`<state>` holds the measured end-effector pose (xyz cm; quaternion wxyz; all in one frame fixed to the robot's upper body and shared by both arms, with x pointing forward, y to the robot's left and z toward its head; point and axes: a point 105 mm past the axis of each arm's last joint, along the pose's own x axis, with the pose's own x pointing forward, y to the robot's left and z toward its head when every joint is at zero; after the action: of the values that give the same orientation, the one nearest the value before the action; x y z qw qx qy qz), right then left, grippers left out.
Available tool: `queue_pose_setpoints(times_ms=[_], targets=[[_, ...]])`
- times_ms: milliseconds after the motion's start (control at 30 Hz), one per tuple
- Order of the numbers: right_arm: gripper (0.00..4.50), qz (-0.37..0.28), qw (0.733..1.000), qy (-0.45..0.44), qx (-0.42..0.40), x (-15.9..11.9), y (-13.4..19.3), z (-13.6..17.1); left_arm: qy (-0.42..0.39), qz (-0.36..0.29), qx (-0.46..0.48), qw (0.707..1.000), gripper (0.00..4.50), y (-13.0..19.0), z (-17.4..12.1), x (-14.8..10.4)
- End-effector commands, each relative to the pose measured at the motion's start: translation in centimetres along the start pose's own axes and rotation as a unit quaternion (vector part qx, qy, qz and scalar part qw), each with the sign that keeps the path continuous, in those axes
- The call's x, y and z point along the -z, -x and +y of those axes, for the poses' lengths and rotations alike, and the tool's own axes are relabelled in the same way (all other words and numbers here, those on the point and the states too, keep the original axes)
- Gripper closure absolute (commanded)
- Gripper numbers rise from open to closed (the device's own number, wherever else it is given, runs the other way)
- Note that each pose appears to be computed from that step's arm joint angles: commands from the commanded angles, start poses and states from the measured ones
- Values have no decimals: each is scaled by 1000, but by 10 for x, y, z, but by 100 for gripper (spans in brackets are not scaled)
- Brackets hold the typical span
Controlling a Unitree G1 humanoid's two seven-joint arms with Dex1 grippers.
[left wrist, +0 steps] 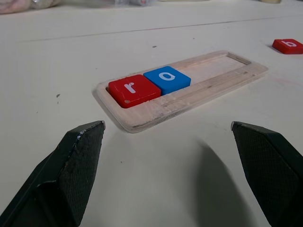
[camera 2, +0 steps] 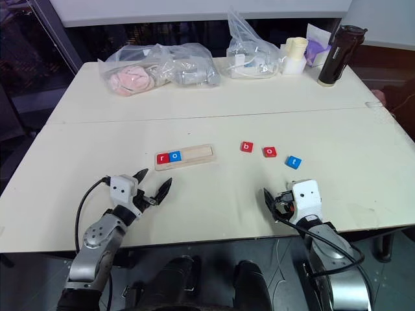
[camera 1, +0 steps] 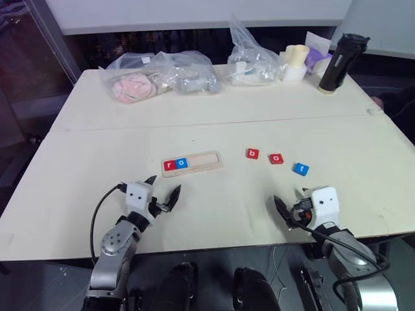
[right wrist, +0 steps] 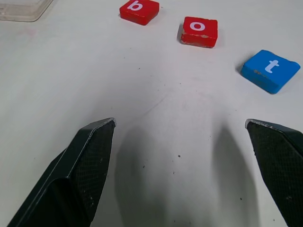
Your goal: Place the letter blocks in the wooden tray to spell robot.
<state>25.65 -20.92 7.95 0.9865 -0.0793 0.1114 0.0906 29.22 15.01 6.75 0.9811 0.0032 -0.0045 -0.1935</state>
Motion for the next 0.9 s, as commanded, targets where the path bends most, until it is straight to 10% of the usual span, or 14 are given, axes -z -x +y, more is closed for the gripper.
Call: queue_pose_setpoints(times_ms=[33, 900], targets=[[3, -32, 999, 13, -3, -20, 6, -3, -16, -18, 8, 1000, 0, -1, -2, -16], [3, -28, 999, 20, -37, -24, 0, 1, -34, -13, 91, 995, 0, -2, 5, -57]])
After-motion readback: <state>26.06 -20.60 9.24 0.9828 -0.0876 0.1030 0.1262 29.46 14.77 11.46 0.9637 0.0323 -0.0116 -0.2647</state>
